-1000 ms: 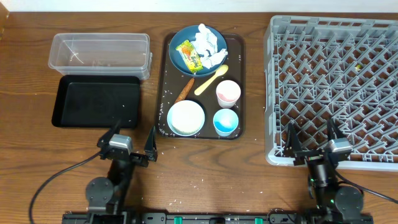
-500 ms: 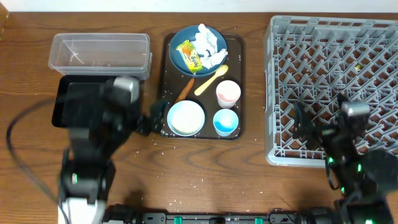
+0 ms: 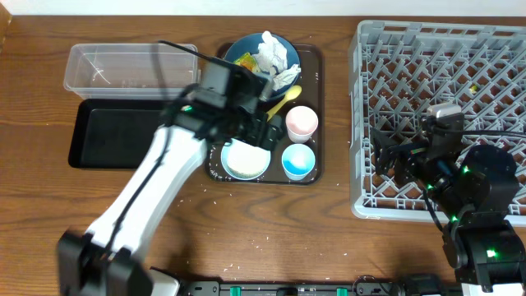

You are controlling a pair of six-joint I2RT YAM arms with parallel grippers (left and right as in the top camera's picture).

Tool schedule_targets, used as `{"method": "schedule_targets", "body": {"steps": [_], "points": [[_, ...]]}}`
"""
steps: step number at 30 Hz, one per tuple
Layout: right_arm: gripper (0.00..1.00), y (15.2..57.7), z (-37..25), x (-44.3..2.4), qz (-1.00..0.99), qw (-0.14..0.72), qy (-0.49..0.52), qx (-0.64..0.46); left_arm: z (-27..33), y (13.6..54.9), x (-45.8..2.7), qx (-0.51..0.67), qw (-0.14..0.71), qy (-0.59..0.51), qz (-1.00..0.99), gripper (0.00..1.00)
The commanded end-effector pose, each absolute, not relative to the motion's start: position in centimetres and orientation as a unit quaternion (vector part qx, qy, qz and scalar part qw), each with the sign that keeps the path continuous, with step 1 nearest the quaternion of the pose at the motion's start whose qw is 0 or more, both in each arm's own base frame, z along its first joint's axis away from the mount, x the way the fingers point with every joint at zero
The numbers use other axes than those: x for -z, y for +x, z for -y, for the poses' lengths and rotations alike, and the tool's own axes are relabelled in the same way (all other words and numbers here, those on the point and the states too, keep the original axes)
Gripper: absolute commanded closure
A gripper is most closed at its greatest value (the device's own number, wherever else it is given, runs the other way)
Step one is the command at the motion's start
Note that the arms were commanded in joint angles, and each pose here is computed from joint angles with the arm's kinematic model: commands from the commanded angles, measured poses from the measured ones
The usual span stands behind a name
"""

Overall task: Sort waste into correct bins and load items into the dishwasher rack
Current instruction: 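Reach the left gripper to the light-blue cup and grasp it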

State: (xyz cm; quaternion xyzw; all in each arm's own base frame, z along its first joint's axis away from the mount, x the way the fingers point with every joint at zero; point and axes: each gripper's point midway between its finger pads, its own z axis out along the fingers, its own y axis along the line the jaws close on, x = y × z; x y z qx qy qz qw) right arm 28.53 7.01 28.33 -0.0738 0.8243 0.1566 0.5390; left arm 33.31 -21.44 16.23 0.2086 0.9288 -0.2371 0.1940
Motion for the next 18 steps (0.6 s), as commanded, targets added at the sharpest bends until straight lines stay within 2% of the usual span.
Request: {"method": "schedule_targets", "body": {"steps": [1,4,7,10,18], "points": [[0.01,28.1,-7.6,-29.2,-0.819,0.543,-0.090,-0.166,22.9,33.0,-14.5,0.246,0.163,0.220,-0.930,0.07],[0.01,28.1,-7.6,-29.0,-0.821,0.539,-0.090,-0.166,23.2,32.8,-12.8,0.237,0.136,0.188,-0.943,0.10],[0.01,28.0,-7.6,-28.9,-0.822,0.537,-0.090,-0.165,22.6,33.3,-11.3,0.210,0.120,0.121,-0.963,0.22],[0.01,28.1,-7.6,-28.8,-0.823,0.536,-0.089,-0.165,22.6,33.3,-10.1,0.187,0.111,0.095,-0.971,0.23],[0.01,28.5,-7.7,-28.0,-0.831,0.523,-0.088,-0.166,24.9,32.2,-8.0,0.165,0.102,0.130,-0.972,0.27]]}}
